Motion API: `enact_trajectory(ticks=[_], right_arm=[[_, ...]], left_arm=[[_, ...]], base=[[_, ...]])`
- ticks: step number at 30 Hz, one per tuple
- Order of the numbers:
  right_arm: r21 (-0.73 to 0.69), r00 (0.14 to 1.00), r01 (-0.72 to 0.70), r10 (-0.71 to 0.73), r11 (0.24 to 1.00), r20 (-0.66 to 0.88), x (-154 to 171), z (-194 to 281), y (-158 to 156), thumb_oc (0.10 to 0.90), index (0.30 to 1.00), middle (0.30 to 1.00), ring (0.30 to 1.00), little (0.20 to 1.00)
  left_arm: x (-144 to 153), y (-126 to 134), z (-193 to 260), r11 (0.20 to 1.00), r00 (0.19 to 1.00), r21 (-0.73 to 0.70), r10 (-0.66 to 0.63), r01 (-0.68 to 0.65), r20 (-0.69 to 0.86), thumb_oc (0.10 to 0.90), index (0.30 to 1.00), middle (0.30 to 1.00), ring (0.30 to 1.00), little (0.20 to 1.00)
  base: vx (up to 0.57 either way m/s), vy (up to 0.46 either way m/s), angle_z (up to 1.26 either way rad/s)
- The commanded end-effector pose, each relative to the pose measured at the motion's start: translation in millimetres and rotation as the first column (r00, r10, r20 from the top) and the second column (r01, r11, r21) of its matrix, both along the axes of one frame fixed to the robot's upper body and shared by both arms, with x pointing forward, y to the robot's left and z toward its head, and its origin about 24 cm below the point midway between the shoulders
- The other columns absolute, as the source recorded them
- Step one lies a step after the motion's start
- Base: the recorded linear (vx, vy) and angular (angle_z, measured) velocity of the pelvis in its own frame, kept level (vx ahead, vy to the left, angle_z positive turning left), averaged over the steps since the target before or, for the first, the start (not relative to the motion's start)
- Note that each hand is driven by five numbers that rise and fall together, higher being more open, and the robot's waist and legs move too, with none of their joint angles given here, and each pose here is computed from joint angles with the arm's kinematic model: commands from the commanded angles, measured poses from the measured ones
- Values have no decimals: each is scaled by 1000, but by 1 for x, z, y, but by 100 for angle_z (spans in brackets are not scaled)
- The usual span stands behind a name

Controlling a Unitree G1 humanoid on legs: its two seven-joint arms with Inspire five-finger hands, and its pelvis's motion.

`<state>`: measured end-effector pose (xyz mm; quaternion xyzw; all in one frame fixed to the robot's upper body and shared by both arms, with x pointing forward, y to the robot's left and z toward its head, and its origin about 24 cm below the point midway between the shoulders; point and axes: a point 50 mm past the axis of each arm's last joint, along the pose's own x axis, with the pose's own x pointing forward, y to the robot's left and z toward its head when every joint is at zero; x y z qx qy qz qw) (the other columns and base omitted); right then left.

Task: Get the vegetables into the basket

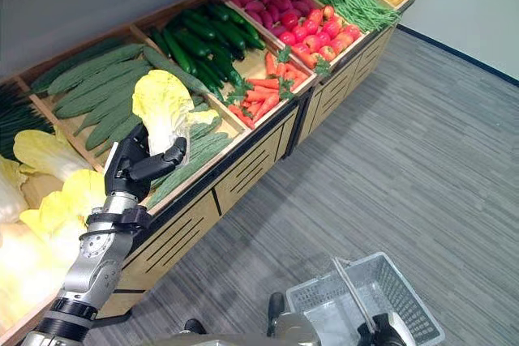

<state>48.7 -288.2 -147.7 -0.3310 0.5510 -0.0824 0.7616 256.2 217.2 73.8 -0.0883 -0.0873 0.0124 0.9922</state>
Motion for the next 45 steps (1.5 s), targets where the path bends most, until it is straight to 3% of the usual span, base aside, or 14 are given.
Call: enact_trajectory(ticks=[1,10,16,21,28,39,45], right_arm=[[-77,994,61,-54,995,92,12,9,-15,400,300,300,300,300],[-127,987,127,-112,984,118,2,16,-32,400,300,300,300,300],[-175,987,103,-79,979,141,20,24,-43,400,300,300,300,300],[-177,993,33,-12,984,119,30,24,-40,400,300,300,300,300],[-164,995,48,-34,985,91,25,21,-40,400,300,300,300,300],[-99,982,11,8,995,186,58,19,-16,400,300,300,300,300],[-106,984,-22,40,994,172,58,18,-13,400,300,300,300,300]], left_arm=[[5,-13,68,997,940,49,-72,58,334,400,300,300,300,300],[11,-32,70,992,930,12,-124,128,347,400,300,300,300,300],[7,-33,76,993,916,0,-110,119,386,400,300,300,300,300],[-1,-27,76,996,914,-7,-77,87,399,400,300,300,300,300],[-4,-26,69,993,924,0,-106,114,368,400,300,300,300,300],[0,-5,44,998,965,13,-56,55,257,400,300,300,300,300],[1,-6,42,997,967,21,-71,68,243,400,300,300,300,300]], base=[[-62,-317,-37],[-53,-216,-7],[-13,-72,-27],[51,18,-107],[53,173,-55],[-40,187,-64],[-34,-31,-56]])
